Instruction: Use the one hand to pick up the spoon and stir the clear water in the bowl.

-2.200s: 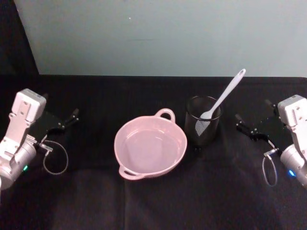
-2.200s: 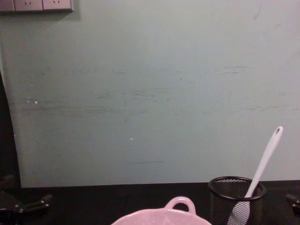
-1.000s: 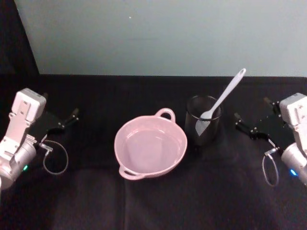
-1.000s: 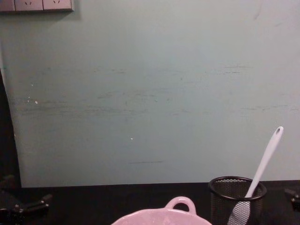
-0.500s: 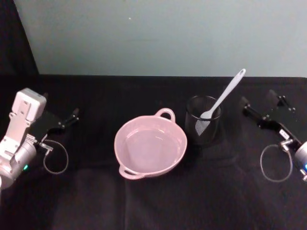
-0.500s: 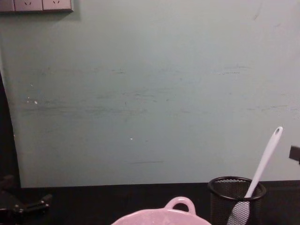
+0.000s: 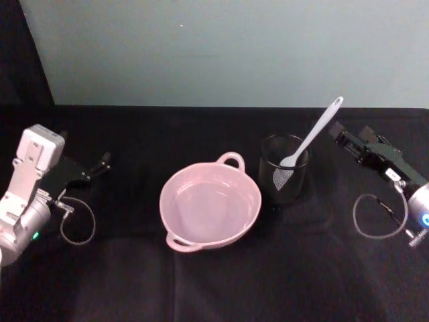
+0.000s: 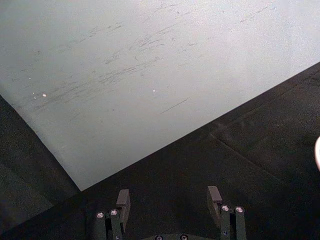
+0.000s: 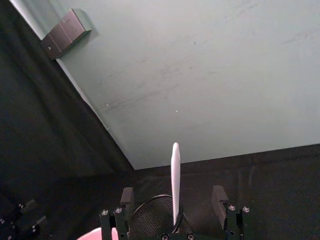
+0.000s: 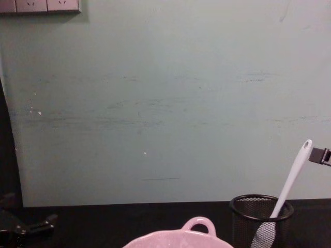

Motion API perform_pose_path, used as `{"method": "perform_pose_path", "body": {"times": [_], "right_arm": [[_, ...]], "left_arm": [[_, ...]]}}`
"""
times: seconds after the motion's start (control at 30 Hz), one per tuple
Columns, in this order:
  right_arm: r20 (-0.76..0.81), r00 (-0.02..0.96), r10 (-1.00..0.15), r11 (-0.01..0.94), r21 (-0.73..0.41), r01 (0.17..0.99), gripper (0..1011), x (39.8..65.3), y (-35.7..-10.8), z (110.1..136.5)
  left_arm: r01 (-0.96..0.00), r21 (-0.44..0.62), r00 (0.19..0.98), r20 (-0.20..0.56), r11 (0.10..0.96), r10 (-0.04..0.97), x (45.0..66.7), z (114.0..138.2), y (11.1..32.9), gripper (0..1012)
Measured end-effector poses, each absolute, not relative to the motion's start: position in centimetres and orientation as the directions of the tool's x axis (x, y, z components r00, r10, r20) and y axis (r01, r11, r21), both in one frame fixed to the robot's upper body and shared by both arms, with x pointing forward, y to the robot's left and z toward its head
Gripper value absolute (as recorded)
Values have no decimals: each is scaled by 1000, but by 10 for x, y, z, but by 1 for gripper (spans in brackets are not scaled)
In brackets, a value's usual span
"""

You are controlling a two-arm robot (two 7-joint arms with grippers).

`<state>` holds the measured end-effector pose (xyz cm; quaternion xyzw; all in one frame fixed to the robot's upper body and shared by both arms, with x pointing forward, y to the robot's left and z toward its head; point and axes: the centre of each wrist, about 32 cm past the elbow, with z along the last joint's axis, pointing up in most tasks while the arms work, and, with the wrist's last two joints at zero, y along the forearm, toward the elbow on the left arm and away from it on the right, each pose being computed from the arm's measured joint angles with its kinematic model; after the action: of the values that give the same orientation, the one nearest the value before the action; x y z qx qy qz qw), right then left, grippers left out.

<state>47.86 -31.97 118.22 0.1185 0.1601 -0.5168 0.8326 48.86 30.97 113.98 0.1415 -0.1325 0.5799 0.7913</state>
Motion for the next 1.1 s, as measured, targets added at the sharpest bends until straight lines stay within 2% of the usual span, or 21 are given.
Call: {"method": "perform_pose_path", "body": {"times": [0.23,0.53,1.1], "right_arm": [[-448,390,-805,443,-15,896,1004,497,-318,1195],[-434,388,-813,456,-62,888,1004,518,-311,1205],[-365,414,-834,469,-73,880,1004,536,-305,1206]], "left_arm": [[-955,70,292,374,287,880,489,1140,310,1011],[-955,70,292,374,287,880,489,1140,310,1011],[-955,70,292,374,287,880,489,1140,310,1011]]}}
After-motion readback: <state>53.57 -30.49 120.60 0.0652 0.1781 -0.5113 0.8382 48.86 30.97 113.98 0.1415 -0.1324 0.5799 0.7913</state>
